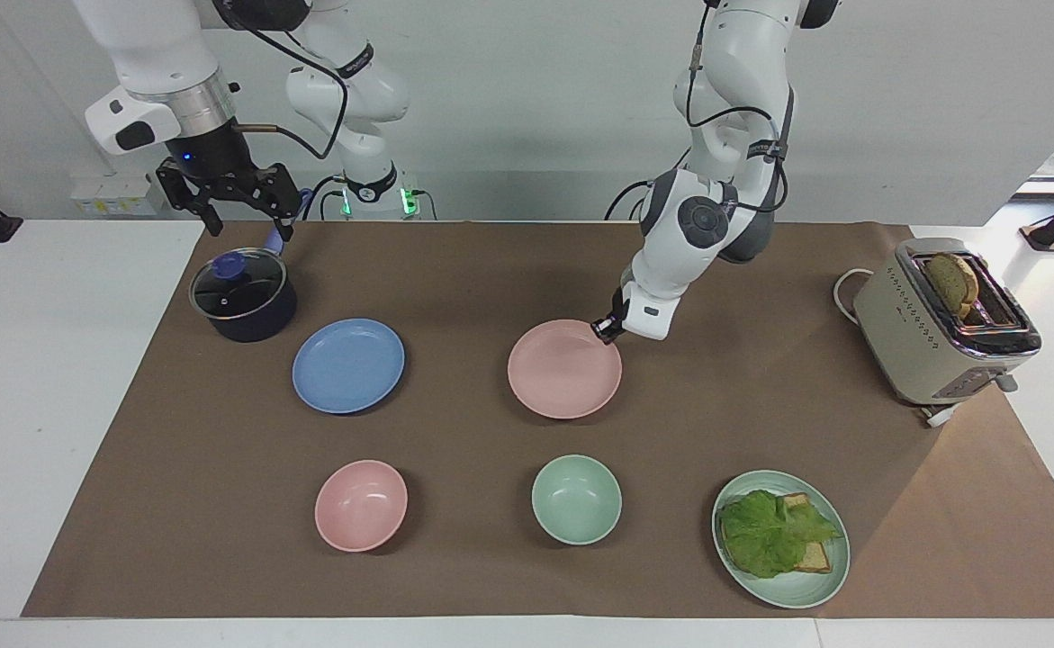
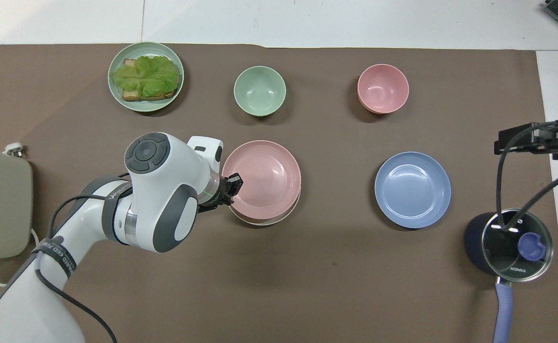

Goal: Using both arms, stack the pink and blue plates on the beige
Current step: 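Grip the pink plate rim and carry it onto the beige plate, then retract the left gripper while the right gripper reaches the blue plate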

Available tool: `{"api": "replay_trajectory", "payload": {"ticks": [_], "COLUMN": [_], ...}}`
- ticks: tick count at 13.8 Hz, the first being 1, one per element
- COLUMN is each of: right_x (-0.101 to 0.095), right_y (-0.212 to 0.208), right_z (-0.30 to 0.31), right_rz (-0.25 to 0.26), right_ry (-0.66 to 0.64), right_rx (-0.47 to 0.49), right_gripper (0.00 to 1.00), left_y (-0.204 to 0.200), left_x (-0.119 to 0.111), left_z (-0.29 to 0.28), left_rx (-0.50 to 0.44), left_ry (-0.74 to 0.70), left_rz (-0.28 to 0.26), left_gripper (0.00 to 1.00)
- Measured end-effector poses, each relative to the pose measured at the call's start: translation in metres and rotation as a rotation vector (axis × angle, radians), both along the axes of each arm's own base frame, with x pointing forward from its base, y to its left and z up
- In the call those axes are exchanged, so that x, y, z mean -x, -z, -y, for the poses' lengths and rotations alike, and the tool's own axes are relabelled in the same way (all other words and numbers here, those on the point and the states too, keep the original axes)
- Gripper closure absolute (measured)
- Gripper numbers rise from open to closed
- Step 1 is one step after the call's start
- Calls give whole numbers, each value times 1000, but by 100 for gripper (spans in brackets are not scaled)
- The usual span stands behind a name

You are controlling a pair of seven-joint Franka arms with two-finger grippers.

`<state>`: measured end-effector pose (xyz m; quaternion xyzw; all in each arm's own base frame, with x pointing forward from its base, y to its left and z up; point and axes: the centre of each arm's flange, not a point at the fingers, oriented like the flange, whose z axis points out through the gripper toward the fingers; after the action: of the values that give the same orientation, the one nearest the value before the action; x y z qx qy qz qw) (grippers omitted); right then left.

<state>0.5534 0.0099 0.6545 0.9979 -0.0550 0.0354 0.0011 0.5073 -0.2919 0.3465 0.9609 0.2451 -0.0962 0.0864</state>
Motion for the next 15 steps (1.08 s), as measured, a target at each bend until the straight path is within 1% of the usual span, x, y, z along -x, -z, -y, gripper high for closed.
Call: {"api": "replay_trajectory", "payload": {"ticks": [1, 2, 3, 4, 6, 7, 8, 9, 10, 11, 12, 13, 15], "right_x": [-1, -1, -2, -3, -8, -11, -14, -17, -19, -21, -22, -23, -21], "right_y": [0, 0, 3, 6, 16, 24, 32, 44, 60, 78, 99, 124, 174], "right_z": [1, 1, 1, 2, 3, 4, 7, 10, 13, 16, 18, 20, 27], "right_rz": [6, 5, 2, -4, -3, 2, 5, 1, -5, -10, -14, -20, -18], "right_ry": [2, 2, 2, 2, -11, -23, -37, -52, -65, -71, -71, -71, -79], "right_rx": [0, 0, 0, 0, 0, 0, 1, 2, 3, 4, 2, -6, -40], "right_gripper": [0, 0, 0, 0, 0, 0, 0, 0, 0, 0, 0, 0, 0], "left_y": [1, 2, 2, 2, 3, -1, -8, -20, -35, -50, -64, -78, -108], "left_x": [0, 1, 1, 2, 5, 4, -1, -10, -22, -33, -42, -50, -56], "left_z": [-2, -3, -3, -3, -4, -9, -19, -36, -60, -85, -112, -140, -189], "left_rx": [-2, -4, -6, -7, -17, -30, -53, -80, -93, -90, -78, -69, -92], "left_ry": [-1, 0, 1, 3, 11, 17, 29, 43, 59, 83, 108, 140, 252], "left_rz": [-6, -13, -18, -23, -48, -54, -49, -39, -28, -16, 2, 28, 98], "left_gripper": [96, 88, 88, 83, 63, 51, 41, 27, 14, 4, 0, 0, 0]}}
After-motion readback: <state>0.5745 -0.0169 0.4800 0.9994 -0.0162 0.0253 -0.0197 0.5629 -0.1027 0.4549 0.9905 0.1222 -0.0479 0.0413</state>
